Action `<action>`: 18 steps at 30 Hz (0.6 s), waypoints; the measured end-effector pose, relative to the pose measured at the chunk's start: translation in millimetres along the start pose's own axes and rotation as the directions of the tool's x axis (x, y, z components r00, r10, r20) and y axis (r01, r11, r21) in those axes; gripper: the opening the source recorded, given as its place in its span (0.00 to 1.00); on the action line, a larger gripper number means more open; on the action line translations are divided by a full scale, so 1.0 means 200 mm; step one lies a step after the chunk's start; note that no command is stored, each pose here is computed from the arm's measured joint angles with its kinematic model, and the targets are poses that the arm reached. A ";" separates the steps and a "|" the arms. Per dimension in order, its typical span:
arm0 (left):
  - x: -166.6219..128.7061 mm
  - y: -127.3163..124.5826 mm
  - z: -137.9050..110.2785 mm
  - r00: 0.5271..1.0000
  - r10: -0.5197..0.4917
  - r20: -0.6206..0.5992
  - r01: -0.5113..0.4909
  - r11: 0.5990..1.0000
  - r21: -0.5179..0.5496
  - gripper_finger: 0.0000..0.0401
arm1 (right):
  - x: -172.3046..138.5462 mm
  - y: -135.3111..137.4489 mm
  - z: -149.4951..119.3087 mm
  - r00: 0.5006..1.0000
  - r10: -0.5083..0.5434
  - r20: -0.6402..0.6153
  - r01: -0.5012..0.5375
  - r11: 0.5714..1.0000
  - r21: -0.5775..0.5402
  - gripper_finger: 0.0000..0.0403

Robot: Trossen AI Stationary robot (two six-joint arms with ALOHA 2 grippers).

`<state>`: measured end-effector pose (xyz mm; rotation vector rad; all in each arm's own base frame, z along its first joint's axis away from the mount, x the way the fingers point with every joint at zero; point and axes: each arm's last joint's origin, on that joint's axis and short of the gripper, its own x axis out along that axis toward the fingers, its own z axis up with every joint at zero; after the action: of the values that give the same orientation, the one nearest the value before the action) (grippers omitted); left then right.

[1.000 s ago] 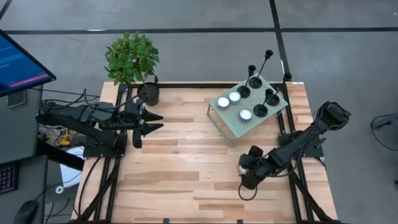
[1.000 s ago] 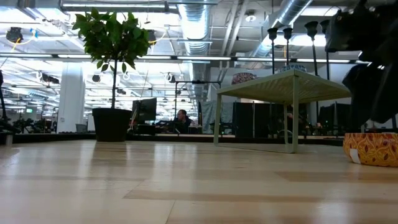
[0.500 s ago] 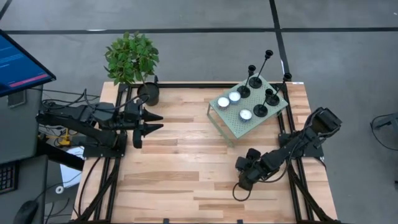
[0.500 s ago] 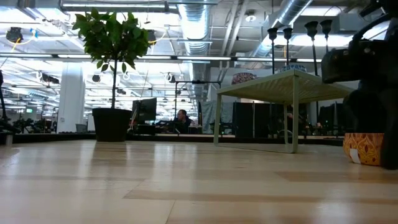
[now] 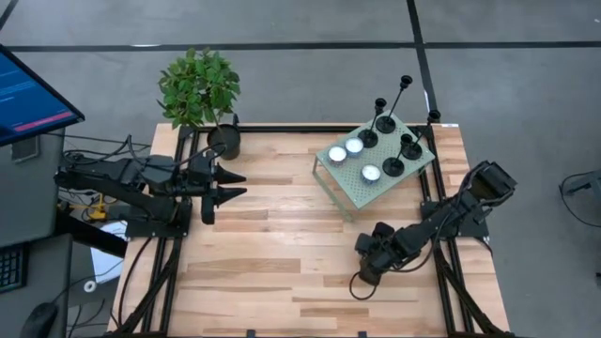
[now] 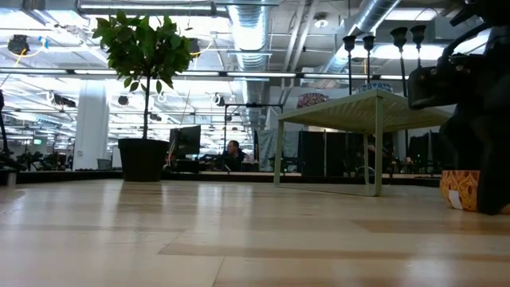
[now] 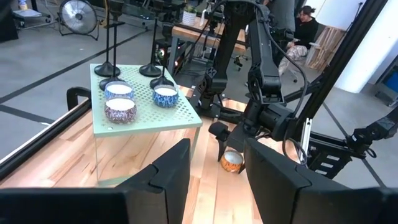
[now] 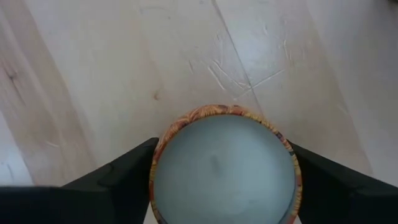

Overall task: Pick & Place candle stick holders
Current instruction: Put the orange scented candle on the shelf

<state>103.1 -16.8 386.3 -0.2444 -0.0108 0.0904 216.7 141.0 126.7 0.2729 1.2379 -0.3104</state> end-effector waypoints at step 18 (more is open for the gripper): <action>0.00 0.00 -0.02 0.999 -0.007 -0.046 0.008 1.000 0.022 0.36 | 0.01 -0.02 0.02 1.000 -0.001 -0.028 0.001 1.000 0.018 0.77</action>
<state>103.1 -17.3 382.0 -0.2247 0.0346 0.0773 218.6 135.8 125.8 0.2930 1.2637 -0.3198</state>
